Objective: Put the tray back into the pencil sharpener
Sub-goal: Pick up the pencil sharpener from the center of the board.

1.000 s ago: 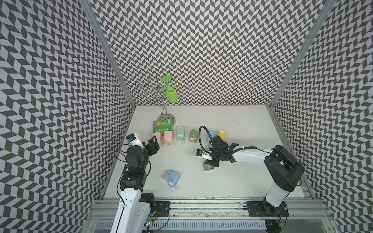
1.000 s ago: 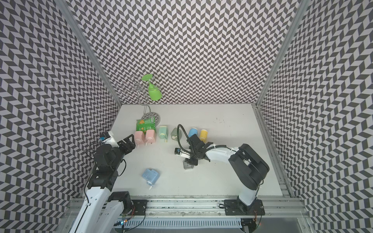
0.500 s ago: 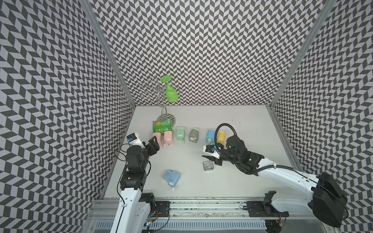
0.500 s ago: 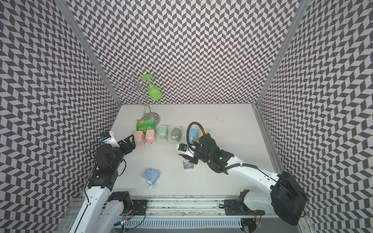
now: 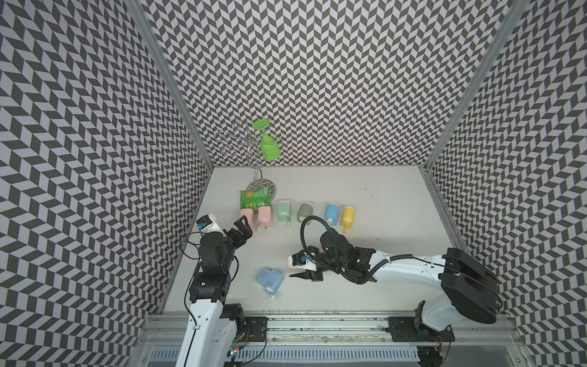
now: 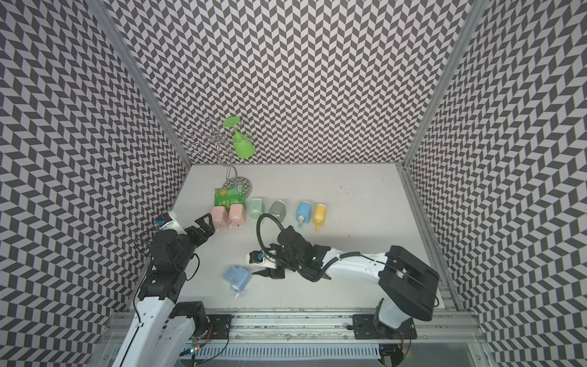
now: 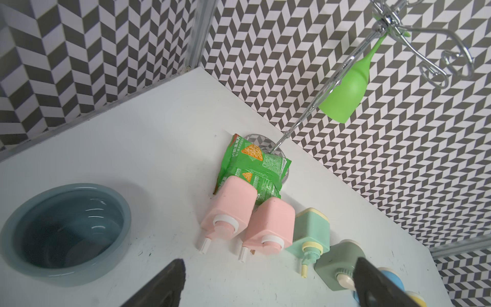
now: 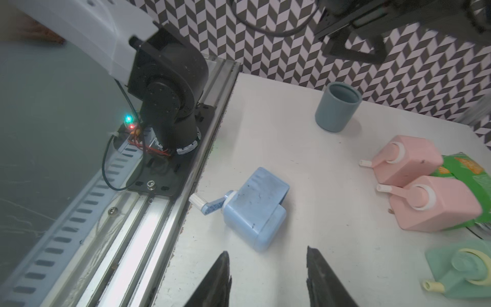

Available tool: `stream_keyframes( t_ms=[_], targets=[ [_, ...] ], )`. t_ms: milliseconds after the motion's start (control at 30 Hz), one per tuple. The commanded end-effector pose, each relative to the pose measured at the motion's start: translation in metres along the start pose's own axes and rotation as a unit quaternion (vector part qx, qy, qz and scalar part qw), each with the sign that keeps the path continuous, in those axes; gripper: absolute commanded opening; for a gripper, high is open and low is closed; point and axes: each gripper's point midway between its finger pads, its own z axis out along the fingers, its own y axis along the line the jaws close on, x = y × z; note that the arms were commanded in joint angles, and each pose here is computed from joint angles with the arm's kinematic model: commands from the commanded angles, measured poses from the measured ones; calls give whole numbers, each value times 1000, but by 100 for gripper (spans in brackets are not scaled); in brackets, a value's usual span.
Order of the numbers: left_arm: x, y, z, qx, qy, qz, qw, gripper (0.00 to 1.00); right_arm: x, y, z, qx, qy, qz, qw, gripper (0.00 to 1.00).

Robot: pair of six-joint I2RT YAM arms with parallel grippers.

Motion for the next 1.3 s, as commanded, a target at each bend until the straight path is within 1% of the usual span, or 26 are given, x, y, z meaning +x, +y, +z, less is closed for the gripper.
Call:
stream_keyframes(
  t_ms=[0,100,167,300,400,500,600,633,733,900,1267],
  targets=[
    [-19,12,-9,-51,-27,0,998,100,-17,-1,12,55,-9,-39,998,47],
    [-22,9,-8,-52,-24,13,998,100,-26,12,15,94,-20,-72,993,47],
    [-21,8,-5,-48,-18,14,999,100,-27,27,17,99,-27,-110,989,47],
    [-20,7,-3,-46,-17,10,999,100,-18,53,31,92,0,-186,978,47],
    [-21,9,-5,-52,-22,7,998,100,-9,60,45,94,27,-229,968,47],
    [-24,9,-7,-53,-28,6,998,100,-2,64,58,91,46,-257,961,47],
    [-25,10,-9,-54,-31,8,998,100,0,66,68,86,52,-263,960,47],
    [-24,11,-9,-57,-30,9,998,100,1,66,71,86,54,-278,955,47],
    [-24,11,-9,-57,-29,9,998,100,4,62,78,94,67,-287,951,46],
    [-26,9,-8,-56,-32,21,998,100,15,61,85,88,90,-315,941,42],
    [-26,10,-8,-56,-32,26,998,100,18,60,99,86,99,-343,930,30]
  ],
)
